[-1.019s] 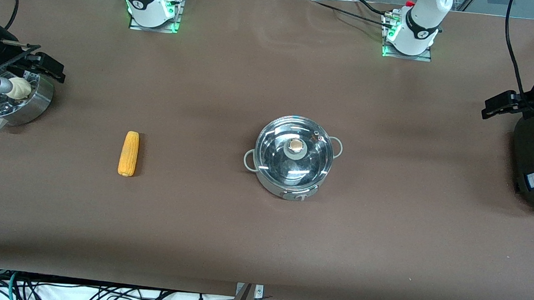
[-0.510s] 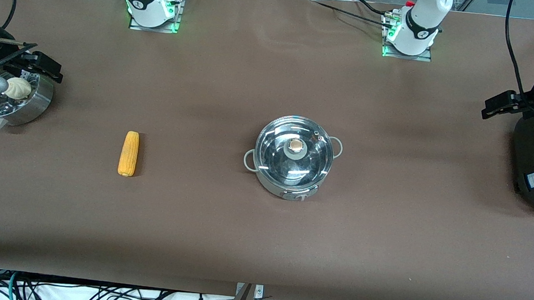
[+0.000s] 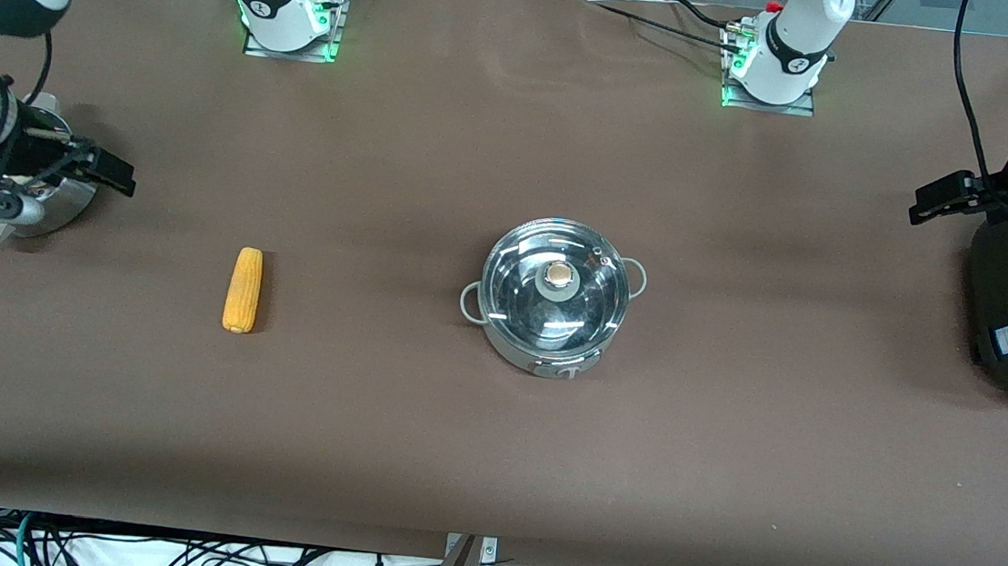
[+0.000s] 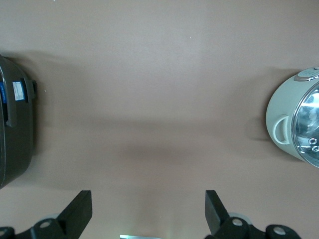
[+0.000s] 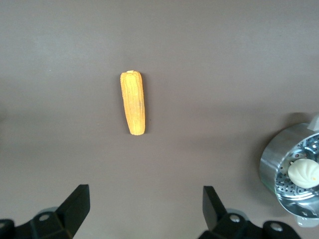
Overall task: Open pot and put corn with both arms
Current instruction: 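Reach the right gripper down to the yellow corn cob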
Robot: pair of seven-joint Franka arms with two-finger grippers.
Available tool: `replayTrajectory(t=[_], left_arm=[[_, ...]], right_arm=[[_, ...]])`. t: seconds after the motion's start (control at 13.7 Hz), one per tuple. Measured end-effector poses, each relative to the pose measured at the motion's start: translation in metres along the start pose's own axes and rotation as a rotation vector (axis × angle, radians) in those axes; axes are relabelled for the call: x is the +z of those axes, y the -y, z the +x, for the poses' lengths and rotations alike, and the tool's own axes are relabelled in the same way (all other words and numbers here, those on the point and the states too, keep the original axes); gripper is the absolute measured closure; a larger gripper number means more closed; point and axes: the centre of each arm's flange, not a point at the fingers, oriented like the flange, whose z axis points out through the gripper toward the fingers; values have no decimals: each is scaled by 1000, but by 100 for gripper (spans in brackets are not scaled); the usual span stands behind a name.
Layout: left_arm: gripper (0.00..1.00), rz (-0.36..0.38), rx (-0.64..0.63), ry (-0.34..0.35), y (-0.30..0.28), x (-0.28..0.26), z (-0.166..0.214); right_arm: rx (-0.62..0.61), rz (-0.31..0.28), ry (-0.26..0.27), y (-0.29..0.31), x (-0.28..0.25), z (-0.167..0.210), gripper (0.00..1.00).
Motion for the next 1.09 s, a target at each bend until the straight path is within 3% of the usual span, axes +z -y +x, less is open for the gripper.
replayTrajectory(t=[0.36,0.8,1.09], left_arm=[[0,0,0,0,0,0,0],[0,-1,-8,0,5,0,1],[0,-3,-23,1,14,0,2]], right_arm=[[0,5,-25,1,38,29,0],[-17,29,-54,22,168,90,0],[-36,38,-70,44,213,100,0]])
